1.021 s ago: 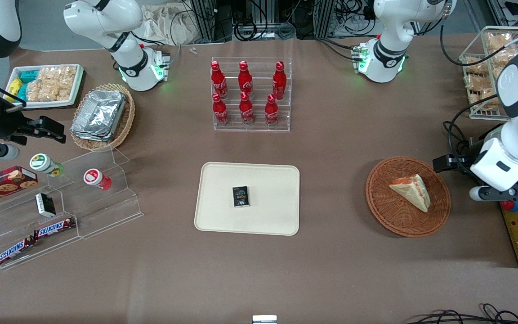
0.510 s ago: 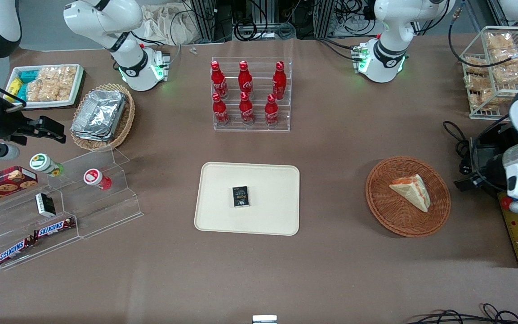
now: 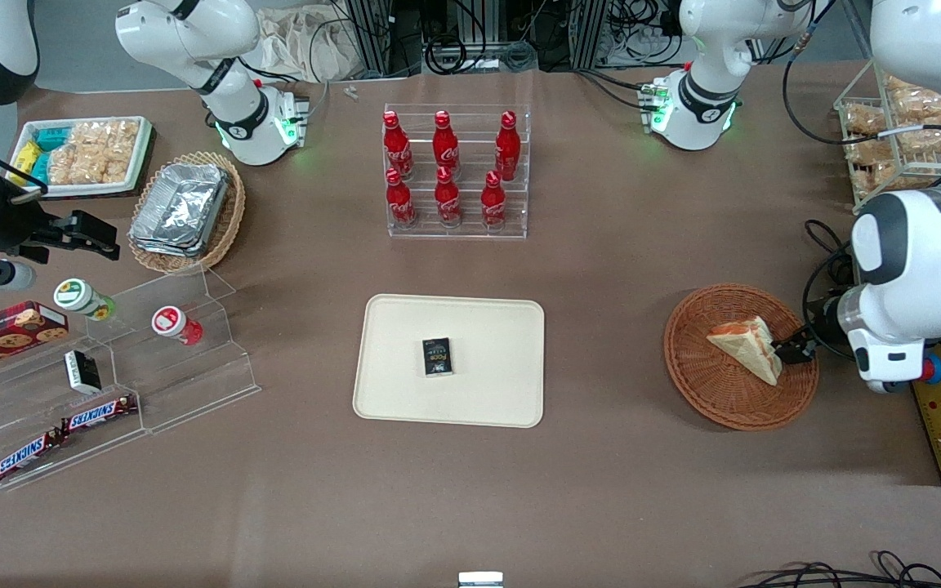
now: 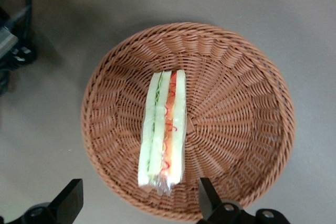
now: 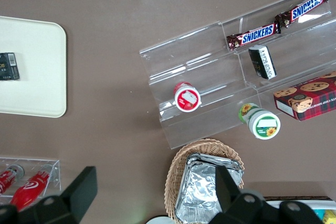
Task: Place sandwich from basket to tray
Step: 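Lower the open left gripper around the triangular sandwich in the basket, then close the left gripper on the sandwich's crust edge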
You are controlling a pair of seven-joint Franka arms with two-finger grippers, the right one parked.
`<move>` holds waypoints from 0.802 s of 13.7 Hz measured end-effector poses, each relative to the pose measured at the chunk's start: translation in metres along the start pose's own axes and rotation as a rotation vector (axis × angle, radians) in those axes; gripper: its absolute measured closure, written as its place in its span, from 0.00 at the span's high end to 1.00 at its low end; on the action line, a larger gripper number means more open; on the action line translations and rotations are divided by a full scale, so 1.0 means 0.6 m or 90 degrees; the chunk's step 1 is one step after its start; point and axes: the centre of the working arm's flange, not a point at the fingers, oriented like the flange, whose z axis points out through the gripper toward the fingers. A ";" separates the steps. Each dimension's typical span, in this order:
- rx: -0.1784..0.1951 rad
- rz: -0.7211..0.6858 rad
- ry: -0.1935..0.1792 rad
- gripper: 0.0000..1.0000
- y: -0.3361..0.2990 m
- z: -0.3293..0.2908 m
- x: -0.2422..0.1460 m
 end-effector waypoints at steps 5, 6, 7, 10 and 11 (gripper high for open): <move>-0.027 -0.006 0.024 1.00 -0.014 0.084 -0.022; -0.032 -0.006 0.029 1.00 -0.017 0.098 -0.026; -0.035 -0.006 0.031 1.00 -0.021 0.110 -0.030; -0.037 -0.007 0.031 1.00 -0.027 0.128 -0.036; -0.036 -0.008 0.031 1.00 -0.028 0.131 -0.037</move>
